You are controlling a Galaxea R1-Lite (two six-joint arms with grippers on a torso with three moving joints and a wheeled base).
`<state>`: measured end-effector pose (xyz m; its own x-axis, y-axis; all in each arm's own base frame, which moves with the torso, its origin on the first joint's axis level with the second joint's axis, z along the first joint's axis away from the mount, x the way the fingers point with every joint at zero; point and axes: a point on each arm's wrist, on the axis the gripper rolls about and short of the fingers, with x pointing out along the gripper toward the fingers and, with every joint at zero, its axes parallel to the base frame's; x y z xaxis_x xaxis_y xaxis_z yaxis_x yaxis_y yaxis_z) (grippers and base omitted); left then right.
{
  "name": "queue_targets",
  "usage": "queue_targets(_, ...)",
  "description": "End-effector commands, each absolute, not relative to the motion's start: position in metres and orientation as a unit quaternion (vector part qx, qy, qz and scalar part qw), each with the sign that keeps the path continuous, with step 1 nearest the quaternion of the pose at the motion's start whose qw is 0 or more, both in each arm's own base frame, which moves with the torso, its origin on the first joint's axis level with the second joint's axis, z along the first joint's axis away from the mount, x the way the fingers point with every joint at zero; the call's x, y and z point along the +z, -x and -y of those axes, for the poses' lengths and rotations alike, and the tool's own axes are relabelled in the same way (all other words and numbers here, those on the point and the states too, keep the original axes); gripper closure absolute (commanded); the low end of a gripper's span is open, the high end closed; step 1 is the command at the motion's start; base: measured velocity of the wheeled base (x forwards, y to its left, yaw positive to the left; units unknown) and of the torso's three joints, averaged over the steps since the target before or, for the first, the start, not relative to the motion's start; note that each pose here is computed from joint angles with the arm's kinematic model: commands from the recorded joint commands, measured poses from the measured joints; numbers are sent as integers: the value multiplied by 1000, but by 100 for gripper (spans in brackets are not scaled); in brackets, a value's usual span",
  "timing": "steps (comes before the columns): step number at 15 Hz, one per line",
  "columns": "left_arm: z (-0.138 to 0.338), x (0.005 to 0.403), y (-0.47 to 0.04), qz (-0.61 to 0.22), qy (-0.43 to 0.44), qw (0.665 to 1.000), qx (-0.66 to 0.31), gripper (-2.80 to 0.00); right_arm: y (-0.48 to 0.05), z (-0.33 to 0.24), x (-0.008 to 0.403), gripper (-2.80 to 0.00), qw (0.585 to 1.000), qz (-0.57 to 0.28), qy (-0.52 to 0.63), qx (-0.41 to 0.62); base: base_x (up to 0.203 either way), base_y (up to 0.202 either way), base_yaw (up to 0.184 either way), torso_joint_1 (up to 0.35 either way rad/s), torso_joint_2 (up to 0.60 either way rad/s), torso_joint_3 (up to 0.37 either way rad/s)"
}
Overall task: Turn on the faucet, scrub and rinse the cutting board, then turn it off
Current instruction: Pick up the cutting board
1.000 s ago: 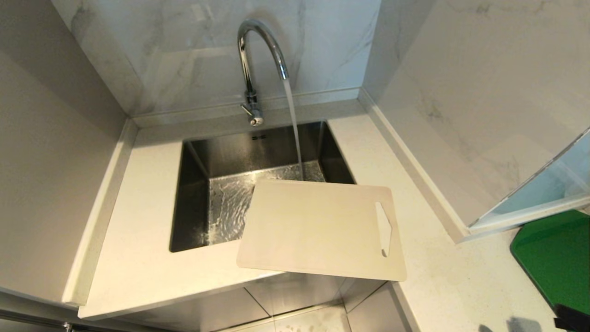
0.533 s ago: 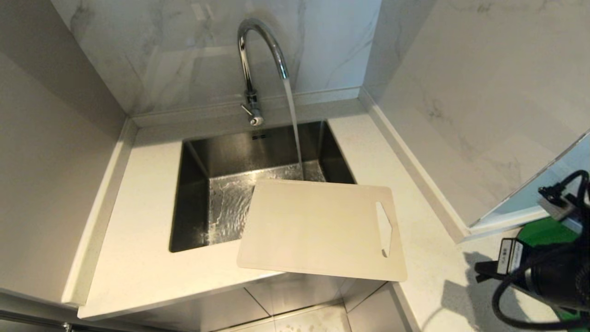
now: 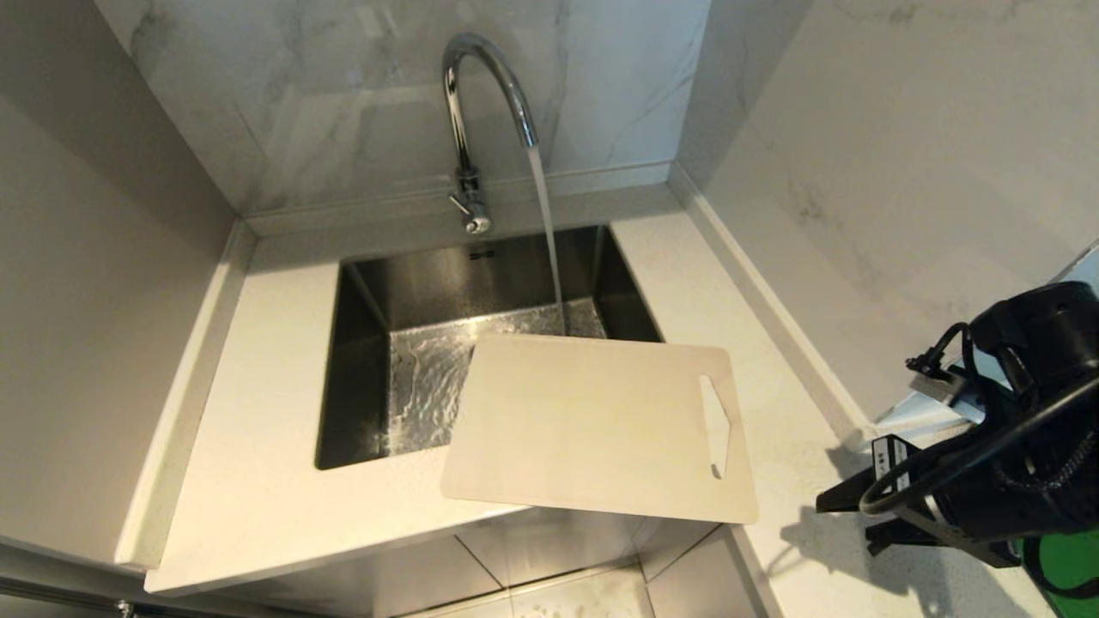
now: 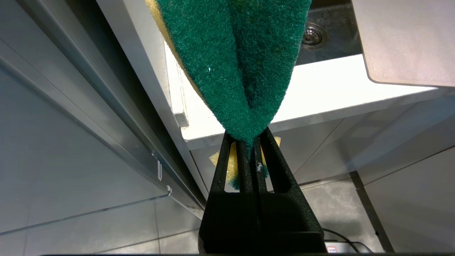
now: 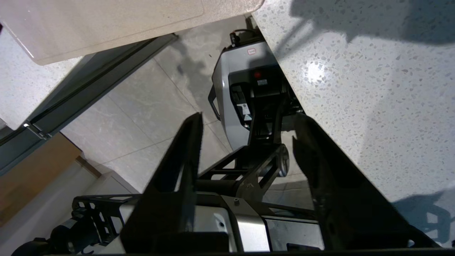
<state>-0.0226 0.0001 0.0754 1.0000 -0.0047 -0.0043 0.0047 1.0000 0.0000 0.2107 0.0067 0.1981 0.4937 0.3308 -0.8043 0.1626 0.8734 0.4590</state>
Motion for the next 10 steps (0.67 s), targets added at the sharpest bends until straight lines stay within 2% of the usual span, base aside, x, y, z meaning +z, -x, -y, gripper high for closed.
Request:
queue_targets(1, 0, 75, 23, -2, 0, 1000, -2, 0, -226, -7, 188, -280, 812, -522, -254, 56, 0, 0, 0, 0, 0, 0)
queue_targets(7, 0, 75, 22, -3, 0, 1000, -2, 0, -268, -26, 197, -280, 795, -523, -297, 79, 0, 0, 0, 0, 0, 0)
queue_targets(10, 0, 75, 22, -3, 0, 1000, -2, 0, -275, -48, 192, -280, 772, -546, -301, 126, 0, 0, 0, 0, 0, 0)
